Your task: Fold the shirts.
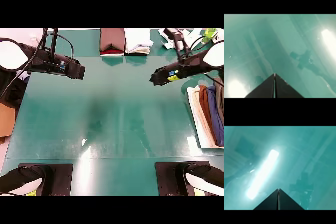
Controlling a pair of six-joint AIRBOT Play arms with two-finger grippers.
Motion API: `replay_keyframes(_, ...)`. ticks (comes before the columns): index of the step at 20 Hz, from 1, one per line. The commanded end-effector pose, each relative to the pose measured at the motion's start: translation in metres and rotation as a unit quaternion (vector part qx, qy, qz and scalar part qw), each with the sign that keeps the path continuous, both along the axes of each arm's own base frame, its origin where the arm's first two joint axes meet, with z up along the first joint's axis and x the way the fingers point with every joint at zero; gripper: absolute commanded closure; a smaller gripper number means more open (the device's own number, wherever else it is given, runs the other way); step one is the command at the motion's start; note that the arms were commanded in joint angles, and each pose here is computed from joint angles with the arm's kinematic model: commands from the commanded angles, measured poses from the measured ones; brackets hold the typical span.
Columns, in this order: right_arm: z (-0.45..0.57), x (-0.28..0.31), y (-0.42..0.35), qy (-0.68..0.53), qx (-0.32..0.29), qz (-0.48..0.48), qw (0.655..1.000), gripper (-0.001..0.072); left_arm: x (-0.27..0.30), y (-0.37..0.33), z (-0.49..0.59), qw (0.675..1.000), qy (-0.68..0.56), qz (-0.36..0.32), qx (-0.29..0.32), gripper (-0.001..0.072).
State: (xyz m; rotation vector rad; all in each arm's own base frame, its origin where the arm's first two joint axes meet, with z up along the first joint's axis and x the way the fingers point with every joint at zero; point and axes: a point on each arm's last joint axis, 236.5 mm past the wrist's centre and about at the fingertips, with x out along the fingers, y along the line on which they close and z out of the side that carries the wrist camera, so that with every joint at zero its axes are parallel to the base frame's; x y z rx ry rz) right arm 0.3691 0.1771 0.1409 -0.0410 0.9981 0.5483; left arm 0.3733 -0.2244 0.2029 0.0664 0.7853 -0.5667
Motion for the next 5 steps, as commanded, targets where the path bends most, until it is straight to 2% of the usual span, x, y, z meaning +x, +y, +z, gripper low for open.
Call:
replay_keyframes(1, -0.0030, -0.0033, 0.0181, -0.002, 0.001, 0.023, 1.000, 0.0693, 0.0001, 0.0001, -0.0001, 1.000, 0.000, 0.000, 0.000, 0.0678)
replay_keyframes(5, 0.0011, 0.0028, 0.0197, -0.016, 0.008, 0.018, 1.000, 0.0693, 0.0001, 0.0001, -0.0001, 1.000, 0.000, 0.000, 0.000, 0.0677)
